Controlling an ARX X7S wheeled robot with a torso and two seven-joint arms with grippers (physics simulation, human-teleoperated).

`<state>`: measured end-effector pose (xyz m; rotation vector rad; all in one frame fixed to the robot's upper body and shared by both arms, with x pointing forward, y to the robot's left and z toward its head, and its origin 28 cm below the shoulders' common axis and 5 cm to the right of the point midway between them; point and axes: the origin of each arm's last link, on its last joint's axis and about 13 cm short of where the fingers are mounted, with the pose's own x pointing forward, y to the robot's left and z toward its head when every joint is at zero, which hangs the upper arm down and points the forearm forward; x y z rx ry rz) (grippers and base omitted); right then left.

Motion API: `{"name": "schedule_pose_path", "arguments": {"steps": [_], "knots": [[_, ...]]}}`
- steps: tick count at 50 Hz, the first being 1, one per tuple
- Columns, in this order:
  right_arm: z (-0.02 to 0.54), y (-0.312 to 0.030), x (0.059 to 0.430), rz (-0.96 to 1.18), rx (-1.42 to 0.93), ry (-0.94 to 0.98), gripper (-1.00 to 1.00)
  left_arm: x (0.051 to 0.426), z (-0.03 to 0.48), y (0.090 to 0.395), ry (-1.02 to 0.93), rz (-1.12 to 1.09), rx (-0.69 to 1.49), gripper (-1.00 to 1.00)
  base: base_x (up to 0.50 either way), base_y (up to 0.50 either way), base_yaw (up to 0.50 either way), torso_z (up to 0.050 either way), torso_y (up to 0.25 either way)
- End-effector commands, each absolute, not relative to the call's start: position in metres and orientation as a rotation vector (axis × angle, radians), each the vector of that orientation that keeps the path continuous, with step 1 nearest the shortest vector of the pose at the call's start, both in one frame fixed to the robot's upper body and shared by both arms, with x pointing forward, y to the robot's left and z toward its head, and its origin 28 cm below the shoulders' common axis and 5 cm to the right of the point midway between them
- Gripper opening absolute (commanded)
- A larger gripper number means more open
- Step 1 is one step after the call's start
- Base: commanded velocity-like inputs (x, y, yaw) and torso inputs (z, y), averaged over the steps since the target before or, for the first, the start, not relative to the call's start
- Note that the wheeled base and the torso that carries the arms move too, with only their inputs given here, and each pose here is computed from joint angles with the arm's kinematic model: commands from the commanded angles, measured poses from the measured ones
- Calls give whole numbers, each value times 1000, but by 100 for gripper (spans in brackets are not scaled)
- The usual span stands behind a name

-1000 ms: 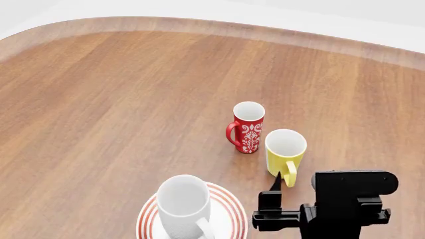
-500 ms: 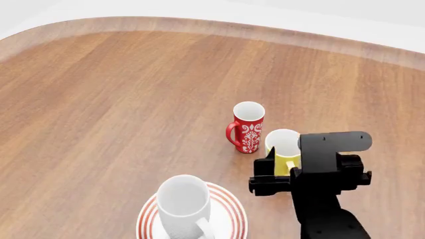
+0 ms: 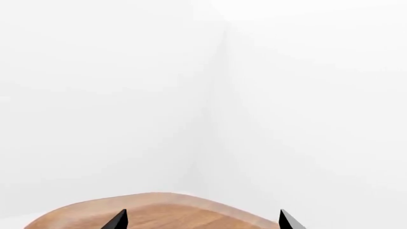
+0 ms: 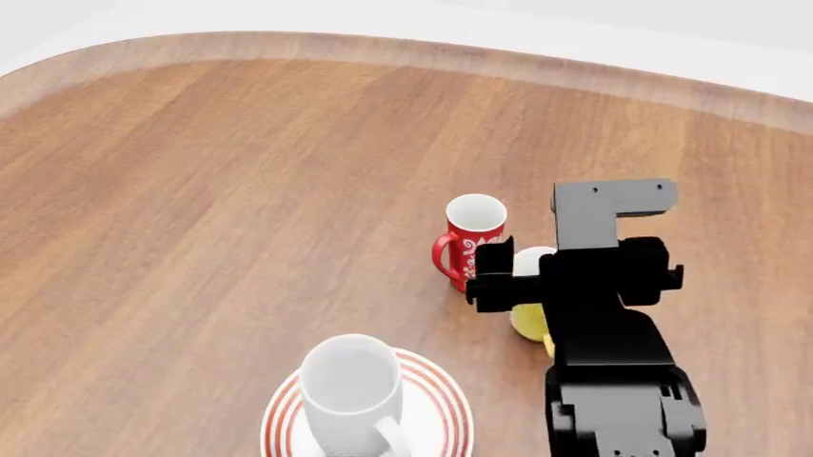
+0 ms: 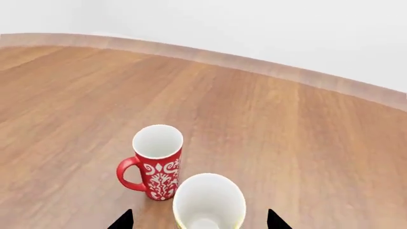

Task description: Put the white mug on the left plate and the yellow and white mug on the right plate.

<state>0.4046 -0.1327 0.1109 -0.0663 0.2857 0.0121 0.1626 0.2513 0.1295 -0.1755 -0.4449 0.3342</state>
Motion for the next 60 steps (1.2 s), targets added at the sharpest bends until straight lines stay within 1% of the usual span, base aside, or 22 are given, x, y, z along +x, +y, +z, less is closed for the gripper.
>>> {"name": "schedule_pose_path", "arguments": {"steps": [1,12,26,30,32,39,42,50,56,60], "knots": [[103,-118,403,65,-111,367,100,163,129,253,-457,342,-178,100,0,0,0,0,0],[95,-121,399,29,-112,419,100,165,129,253,-454,343,-175,100,0,0,0,0,0],[95,-121,398,1,-87,431,100,165,128,254,-459,334,-154,100,0,0,0,0,0],[100,-122,401,-9,-66,405,100,165,126,254,-461,322,-130,100,0,0,0,0,-235],[101,-122,401,-11,-63,402,100,164,127,254,-460,321,-170,100,0,0,0,0,-250],[107,-126,404,-42,-33,365,100,165,126,255,-456,333,-158,100,0,0,0,0,0],[109,-127,405,-49,-19,345,100,162,126,255,-476,295,-173,100,0,0,0,0,-31],[119,-128,410,-54,-2,306,100,161,125,252,-485,270,-152,100,0,0,0,6,-250],[128,-129,413,-58,1,297,100,162,124,253,-479,280,-149,100,0,0,0,0,0],[136,-131,415,-66,-2,290,100,162,124,252,-483,280,-132,100,0,0,0,0,-189]]}}
